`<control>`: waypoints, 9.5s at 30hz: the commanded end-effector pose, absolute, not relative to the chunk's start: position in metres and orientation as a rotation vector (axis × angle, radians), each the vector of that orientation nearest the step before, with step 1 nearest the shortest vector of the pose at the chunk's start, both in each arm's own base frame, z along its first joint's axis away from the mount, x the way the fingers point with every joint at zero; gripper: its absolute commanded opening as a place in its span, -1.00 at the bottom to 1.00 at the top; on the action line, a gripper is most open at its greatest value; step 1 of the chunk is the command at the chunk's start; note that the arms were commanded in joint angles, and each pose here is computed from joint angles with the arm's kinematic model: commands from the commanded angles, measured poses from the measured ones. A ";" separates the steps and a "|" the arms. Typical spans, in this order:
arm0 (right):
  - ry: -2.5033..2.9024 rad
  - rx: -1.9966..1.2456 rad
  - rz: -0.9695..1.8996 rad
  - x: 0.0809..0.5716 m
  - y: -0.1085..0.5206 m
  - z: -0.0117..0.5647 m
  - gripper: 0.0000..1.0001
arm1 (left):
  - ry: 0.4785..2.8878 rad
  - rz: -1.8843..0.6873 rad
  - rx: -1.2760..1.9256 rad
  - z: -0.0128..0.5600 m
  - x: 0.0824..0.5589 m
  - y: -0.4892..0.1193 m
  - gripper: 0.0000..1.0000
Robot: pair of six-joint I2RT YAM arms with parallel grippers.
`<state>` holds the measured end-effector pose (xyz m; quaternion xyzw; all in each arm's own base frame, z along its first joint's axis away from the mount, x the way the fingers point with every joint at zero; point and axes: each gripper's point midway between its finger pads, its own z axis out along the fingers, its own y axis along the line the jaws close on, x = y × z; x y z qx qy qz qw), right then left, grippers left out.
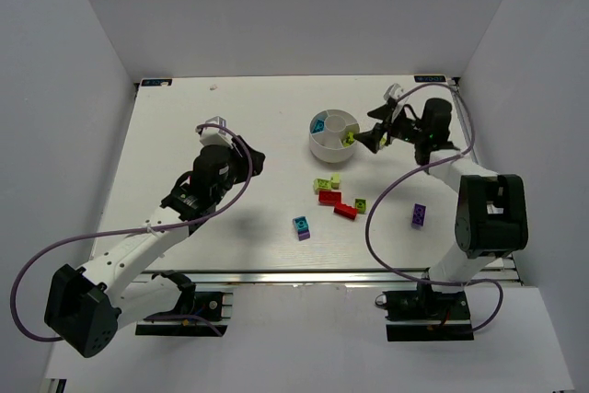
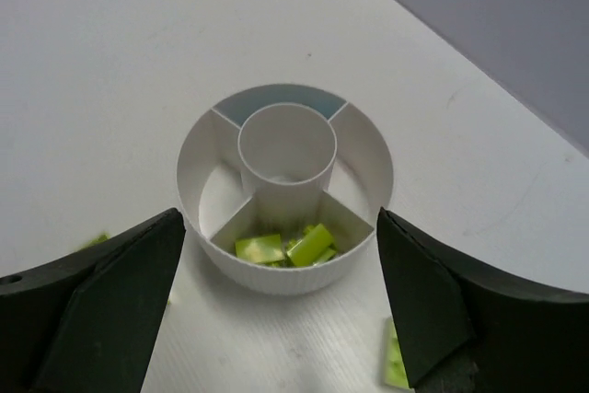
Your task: Sort the legos into containers by color
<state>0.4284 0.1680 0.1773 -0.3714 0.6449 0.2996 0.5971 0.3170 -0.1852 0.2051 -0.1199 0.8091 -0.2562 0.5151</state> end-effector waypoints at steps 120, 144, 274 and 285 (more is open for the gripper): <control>1.743 -0.911 0.559 0.461 0.162 0.183 0.79 | 1.886 -0.685 -0.280 0.214 0.308 -0.183 0.26; 2.140 -0.924 0.353 0.512 0.093 0.087 0.44 | 1.940 -0.686 -0.279 0.205 0.311 -0.191 0.67; 1.287 -1.683 0.753 0.314 0.158 0.135 0.15 | 2.180 -0.703 0.865 0.100 0.308 -0.311 0.33; 1.366 -1.770 0.632 0.319 0.191 0.097 0.23 | 2.163 -0.610 0.886 0.088 0.318 -0.306 0.22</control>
